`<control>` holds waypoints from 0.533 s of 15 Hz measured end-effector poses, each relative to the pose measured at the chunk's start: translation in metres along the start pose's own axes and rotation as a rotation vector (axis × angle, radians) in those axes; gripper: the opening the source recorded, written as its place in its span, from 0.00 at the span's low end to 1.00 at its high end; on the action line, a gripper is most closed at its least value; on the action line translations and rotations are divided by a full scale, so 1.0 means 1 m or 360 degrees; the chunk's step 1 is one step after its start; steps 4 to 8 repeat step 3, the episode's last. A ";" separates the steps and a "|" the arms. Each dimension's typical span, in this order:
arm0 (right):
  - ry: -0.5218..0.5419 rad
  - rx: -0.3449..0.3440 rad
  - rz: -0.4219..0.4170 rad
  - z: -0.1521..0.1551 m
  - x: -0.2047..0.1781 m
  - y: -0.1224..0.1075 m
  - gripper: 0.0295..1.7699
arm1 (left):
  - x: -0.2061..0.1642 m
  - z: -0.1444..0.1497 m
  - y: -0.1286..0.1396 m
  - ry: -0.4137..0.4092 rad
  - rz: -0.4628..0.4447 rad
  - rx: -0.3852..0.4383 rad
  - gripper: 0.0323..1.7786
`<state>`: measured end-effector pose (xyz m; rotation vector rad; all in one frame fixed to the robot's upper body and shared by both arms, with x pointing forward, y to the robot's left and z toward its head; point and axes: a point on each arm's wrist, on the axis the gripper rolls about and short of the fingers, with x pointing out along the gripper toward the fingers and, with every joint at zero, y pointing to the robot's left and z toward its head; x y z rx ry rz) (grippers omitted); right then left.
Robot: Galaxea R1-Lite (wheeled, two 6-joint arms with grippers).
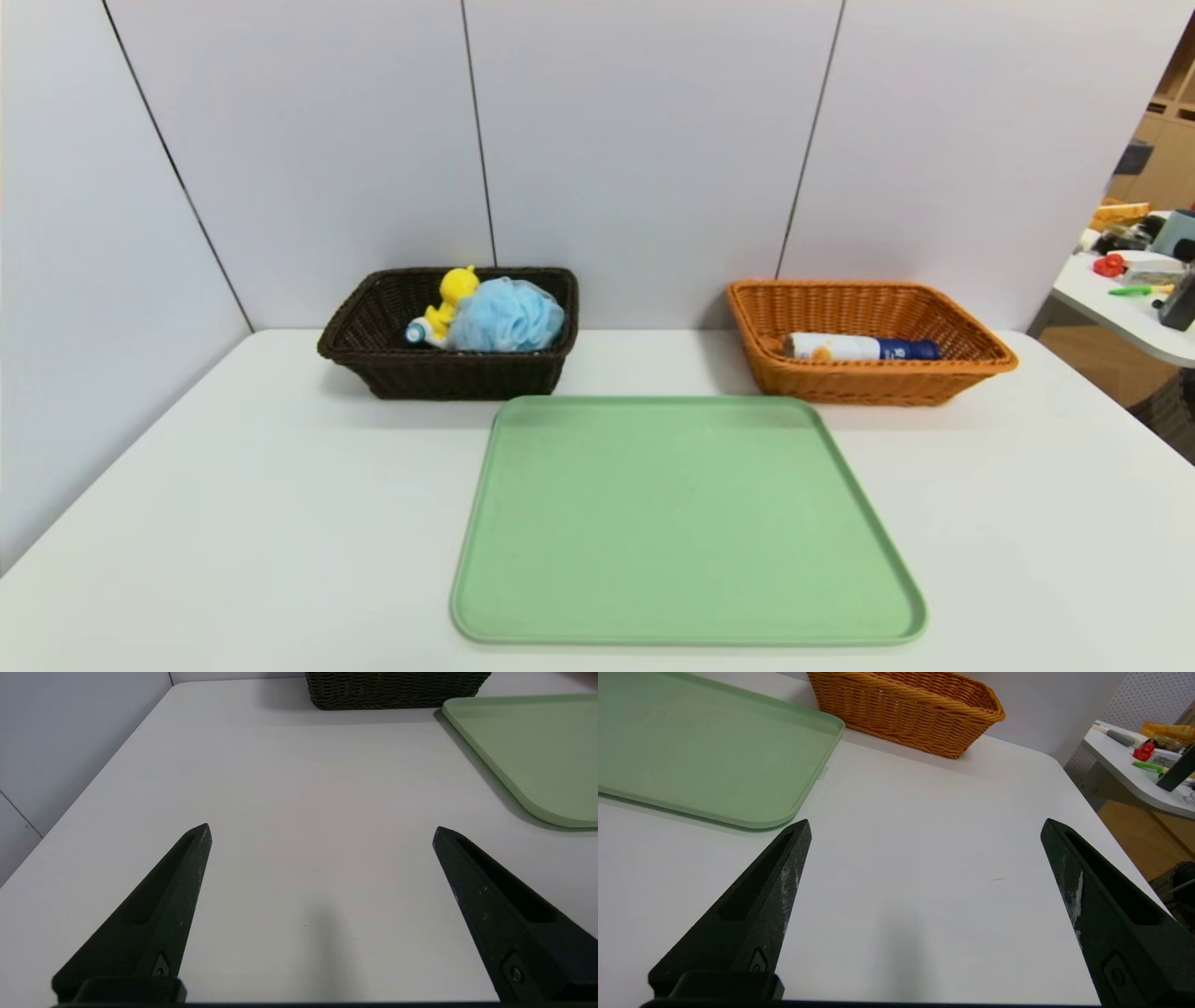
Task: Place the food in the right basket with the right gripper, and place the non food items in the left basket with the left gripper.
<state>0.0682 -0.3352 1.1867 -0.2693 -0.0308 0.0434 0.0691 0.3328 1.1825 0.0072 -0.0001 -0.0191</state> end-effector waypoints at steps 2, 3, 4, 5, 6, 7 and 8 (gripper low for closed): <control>0.0000 0.0001 0.0001 0.000 0.000 0.000 0.96 | 0.000 0.000 0.000 0.0000 0.0001 -0.0001 0.95; 0.0000 0.0001 0.0001 0.000 0.000 0.000 0.96 | 0.000 0.000 0.000 0.0000 0.0001 0.0000 0.95; 0.0000 0.0001 0.0001 0.000 0.000 0.000 0.96 | 0.000 0.000 0.000 0.0000 0.0001 0.0000 0.95; 0.0000 0.0001 0.0001 0.000 0.000 0.000 0.96 | 0.000 0.000 0.000 0.0000 0.0001 0.0000 0.95; 0.0000 0.0001 0.0001 0.000 0.000 0.000 0.96 | 0.000 0.000 0.000 0.0000 0.0001 0.0000 0.95; 0.0000 0.0001 0.0001 0.000 0.000 0.000 0.96 | 0.000 0.000 0.000 0.0000 0.0001 0.0000 0.95; 0.0000 0.0001 0.0001 0.000 0.000 0.000 0.96 | 0.000 0.000 0.000 0.0000 0.0001 0.0000 0.95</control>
